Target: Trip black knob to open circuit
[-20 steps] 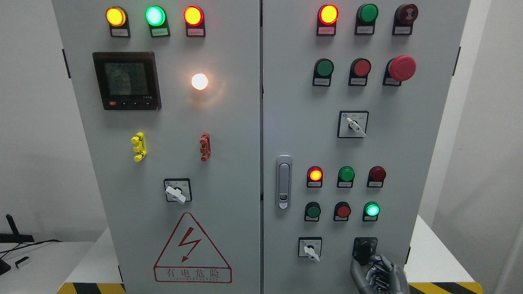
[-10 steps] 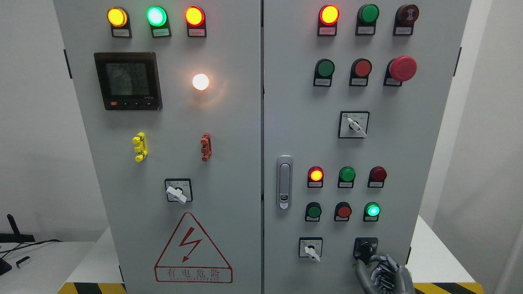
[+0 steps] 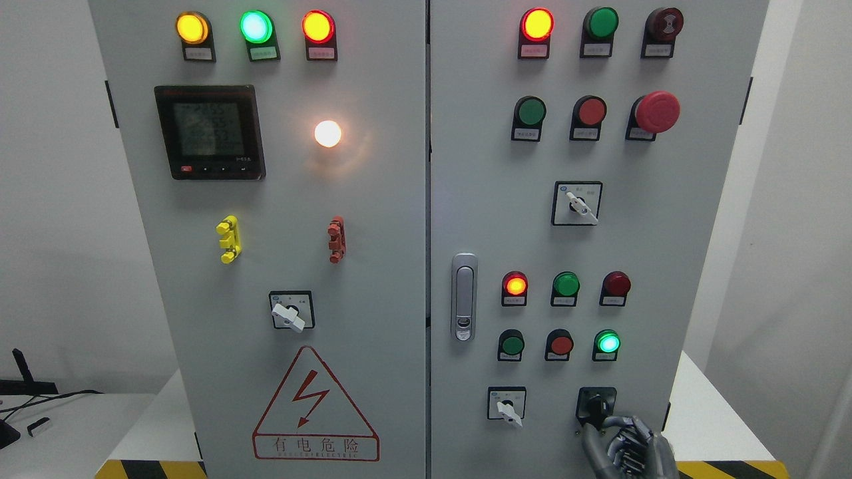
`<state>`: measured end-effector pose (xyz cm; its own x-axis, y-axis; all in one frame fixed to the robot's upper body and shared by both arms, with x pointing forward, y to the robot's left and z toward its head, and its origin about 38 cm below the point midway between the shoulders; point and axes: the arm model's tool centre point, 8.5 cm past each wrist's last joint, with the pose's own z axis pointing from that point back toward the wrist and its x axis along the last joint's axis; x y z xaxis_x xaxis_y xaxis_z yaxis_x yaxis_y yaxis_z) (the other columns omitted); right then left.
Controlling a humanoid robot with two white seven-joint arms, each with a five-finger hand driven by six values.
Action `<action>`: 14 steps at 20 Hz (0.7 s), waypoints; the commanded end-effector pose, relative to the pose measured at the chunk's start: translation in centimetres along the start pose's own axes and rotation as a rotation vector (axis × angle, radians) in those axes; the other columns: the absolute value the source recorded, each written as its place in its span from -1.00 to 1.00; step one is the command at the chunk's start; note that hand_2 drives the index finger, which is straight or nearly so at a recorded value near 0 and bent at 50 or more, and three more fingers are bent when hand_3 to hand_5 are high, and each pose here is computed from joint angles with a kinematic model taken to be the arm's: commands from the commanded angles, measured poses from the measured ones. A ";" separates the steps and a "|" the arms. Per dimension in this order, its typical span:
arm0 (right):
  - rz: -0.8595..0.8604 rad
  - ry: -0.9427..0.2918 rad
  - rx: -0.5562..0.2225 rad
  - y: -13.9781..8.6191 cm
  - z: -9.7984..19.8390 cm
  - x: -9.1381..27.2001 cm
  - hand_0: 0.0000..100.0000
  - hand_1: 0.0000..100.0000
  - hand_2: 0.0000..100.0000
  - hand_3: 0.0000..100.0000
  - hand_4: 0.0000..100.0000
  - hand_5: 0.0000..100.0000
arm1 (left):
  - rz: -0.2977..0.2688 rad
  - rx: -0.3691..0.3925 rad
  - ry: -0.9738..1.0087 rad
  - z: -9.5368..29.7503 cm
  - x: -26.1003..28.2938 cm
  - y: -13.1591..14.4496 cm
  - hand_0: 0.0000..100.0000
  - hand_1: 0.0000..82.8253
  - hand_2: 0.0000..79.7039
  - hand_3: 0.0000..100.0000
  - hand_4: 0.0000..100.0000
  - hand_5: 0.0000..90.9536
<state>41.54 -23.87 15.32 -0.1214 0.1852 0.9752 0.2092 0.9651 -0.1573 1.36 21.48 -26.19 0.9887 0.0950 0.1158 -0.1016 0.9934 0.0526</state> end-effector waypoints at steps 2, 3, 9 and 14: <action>0.007 0.000 0.011 0.5 0.1 0.0 -0.18 0.41 -0.04 0.79 0.91 1.00 | 0.005 0.001 -0.001 0.0 0.0 0.0 -0.76 -0.06 -1.00 -1.00 -1.00 -1.00; 0.007 0.000 0.009 0.4 0.1 0.0 -0.18 0.41 -0.04 0.79 0.91 1.00 | 0.005 0.001 -0.001 0.0 0.0 0.0 -0.76 -0.06 -1.00 -1.00 -1.00 -1.00; 0.007 -0.001 0.000 0.2 0.1 -0.1 -0.18 0.41 -0.04 0.79 0.91 1.00 | 0.005 0.001 -0.001 0.0 0.0 0.0 -0.76 -0.06 -1.00 -1.00 -1.00 -1.00; 0.012 -0.007 0.000 0.0 0.2 -0.2 -0.18 0.42 -0.04 0.79 0.91 1.00 | 0.004 0.002 -0.001 0.0 0.0 0.1 -0.76 -0.06 -1.00 -1.00 -1.00 -1.00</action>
<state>41.44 -24.32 15.28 -0.1226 0.1984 0.9724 0.2206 0.9607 -0.1682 1.36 21.47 -26.19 0.9887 0.0950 0.1158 -0.1016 0.9934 0.0525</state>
